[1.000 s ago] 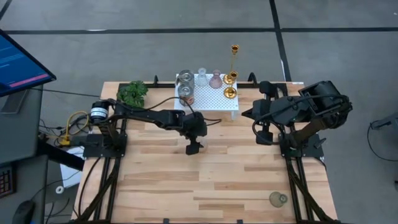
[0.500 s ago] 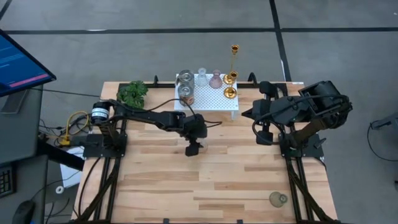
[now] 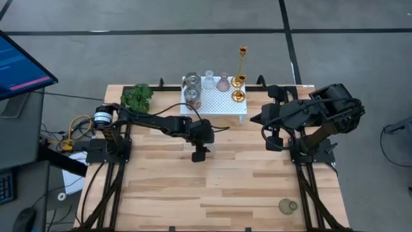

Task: Pick & Place candle stick holders
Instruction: Put the transparent candle holder on the shelf

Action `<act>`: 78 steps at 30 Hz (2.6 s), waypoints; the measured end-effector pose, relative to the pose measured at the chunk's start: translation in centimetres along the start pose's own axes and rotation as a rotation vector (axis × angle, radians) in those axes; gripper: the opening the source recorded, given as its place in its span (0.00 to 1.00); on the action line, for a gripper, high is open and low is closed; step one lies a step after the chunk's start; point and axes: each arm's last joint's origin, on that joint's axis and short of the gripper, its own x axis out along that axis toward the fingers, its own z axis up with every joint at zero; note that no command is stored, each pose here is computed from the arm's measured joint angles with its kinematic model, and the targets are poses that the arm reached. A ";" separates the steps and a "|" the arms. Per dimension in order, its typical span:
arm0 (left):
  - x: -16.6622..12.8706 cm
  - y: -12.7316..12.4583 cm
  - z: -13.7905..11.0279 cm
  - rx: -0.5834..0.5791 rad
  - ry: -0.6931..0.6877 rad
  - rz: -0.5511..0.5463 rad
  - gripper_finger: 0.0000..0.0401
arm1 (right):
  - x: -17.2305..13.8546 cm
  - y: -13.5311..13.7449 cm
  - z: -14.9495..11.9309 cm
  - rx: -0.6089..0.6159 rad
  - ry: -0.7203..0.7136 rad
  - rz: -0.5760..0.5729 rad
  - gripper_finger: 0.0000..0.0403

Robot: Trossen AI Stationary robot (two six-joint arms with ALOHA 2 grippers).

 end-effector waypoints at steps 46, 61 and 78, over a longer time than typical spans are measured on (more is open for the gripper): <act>-13.2 9.6 8.1 -0.368 -0.210 0.506 0.43 | 0.0 0.0 0.0 0.009 0.000 -0.001 0.00; -10.1 10.7 7.7 -0.339 -0.140 0.475 0.43 | 0.0 0.0 0.0 0.017 0.000 0.002 0.00; -10.9 10.5 7.5 -0.311 -0.126 0.460 0.44 | 0.0 0.0 0.0 0.014 0.000 0.002 0.00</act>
